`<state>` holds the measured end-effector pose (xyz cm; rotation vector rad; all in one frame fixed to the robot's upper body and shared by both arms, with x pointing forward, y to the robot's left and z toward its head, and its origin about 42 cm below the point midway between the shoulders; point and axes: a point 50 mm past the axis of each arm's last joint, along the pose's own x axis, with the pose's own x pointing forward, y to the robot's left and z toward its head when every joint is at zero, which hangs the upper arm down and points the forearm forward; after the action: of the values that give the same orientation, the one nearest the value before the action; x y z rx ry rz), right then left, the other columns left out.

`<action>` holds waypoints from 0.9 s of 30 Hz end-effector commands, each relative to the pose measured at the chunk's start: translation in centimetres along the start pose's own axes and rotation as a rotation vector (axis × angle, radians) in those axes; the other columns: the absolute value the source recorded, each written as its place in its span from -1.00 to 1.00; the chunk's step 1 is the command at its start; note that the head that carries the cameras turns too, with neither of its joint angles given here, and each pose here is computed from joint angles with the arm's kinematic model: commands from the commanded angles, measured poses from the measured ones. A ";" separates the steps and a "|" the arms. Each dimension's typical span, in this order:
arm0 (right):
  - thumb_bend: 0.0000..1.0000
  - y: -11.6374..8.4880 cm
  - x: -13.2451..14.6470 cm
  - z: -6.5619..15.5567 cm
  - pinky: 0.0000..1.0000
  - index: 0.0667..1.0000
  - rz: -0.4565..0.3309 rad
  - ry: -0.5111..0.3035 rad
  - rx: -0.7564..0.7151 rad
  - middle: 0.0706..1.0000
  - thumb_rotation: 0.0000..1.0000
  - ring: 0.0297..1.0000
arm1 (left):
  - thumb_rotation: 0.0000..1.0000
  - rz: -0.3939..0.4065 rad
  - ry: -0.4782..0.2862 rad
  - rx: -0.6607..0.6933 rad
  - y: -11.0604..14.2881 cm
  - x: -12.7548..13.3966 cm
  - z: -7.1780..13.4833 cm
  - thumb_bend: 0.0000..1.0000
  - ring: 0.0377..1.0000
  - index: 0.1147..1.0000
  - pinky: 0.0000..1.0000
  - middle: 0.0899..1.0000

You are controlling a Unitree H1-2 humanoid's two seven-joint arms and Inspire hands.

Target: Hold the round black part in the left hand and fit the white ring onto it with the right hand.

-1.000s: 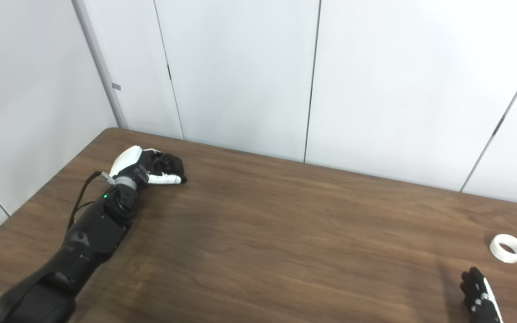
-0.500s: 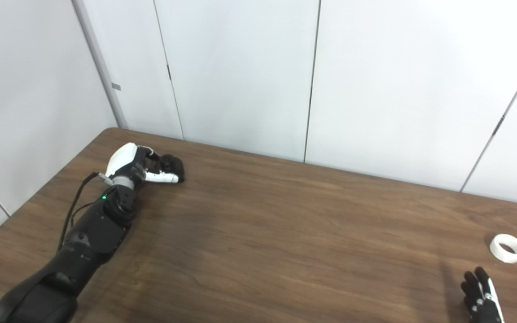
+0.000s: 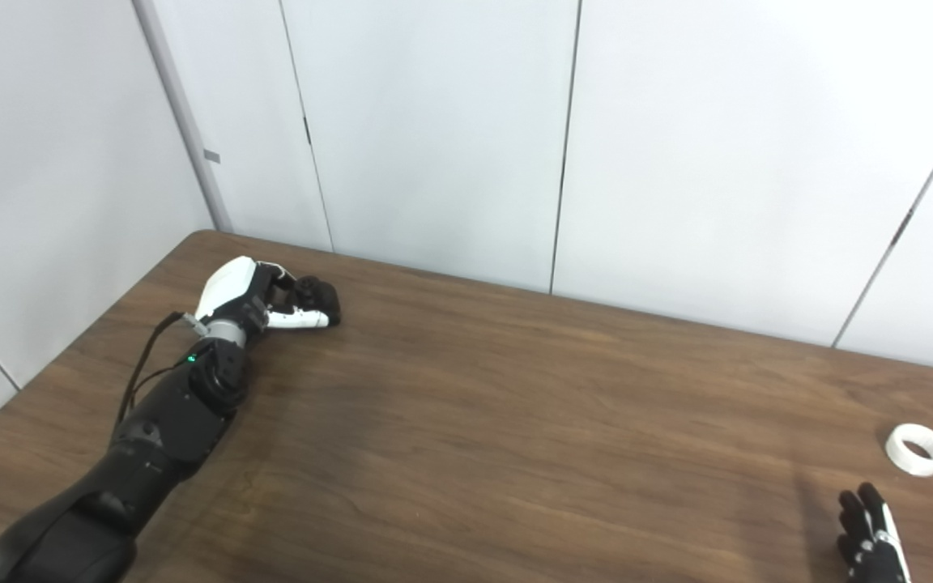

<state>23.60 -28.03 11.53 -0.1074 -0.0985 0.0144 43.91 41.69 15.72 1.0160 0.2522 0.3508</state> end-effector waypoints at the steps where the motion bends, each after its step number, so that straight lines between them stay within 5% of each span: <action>1: 0.18 0.3 -0.6 -1.0 1.00 1.00 -0.002 0.027 0.019 0.94 1.00 0.97 | -0.90 0.066 -0.055 0.010 2.7 0.8 1.0 0.05 0.68 -0.17 0.81 0.46; 7: 0.17 0.6 -0.5 -1.1 1.00 1.00 -0.010 0.029 0.026 0.92 1.00 0.95 | -0.89 0.075 -0.077 -0.013 2.4 -0.7 1.6 0.05 0.71 -0.17 0.78 0.45; 16: 0.20 0.9 -0.5 -1.0 1.00 0.98 -0.014 0.035 -0.003 0.90 1.00 0.92 | -0.89 0.043 -0.180 -0.040 2.2 -5.8 5.1 0.05 0.83 -0.16 0.83 0.52; 23: 0.09 1.2 -0.4 -0.7 1.00 0.98 -0.015 0.033 -0.005 0.91 1.00 0.92 | -0.89 -0.017 -0.310 -0.074 1.5 -10.3 8.2 0.05 0.81 -0.16 0.80 0.55; 27: 0.02 1.3 -0.3 -0.5 1.00 0.96 -0.021 0.032 -0.013 0.89 1.00 0.92 | -0.89 -0.038 -0.411 -0.048 0.3 -12.9 9.7 0.05 0.79 -0.16 0.99 0.52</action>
<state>23.74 -27.54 11.54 -0.1373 -0.0899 0.0004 35.50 29.68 19.61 0.9725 -0.0072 0.0965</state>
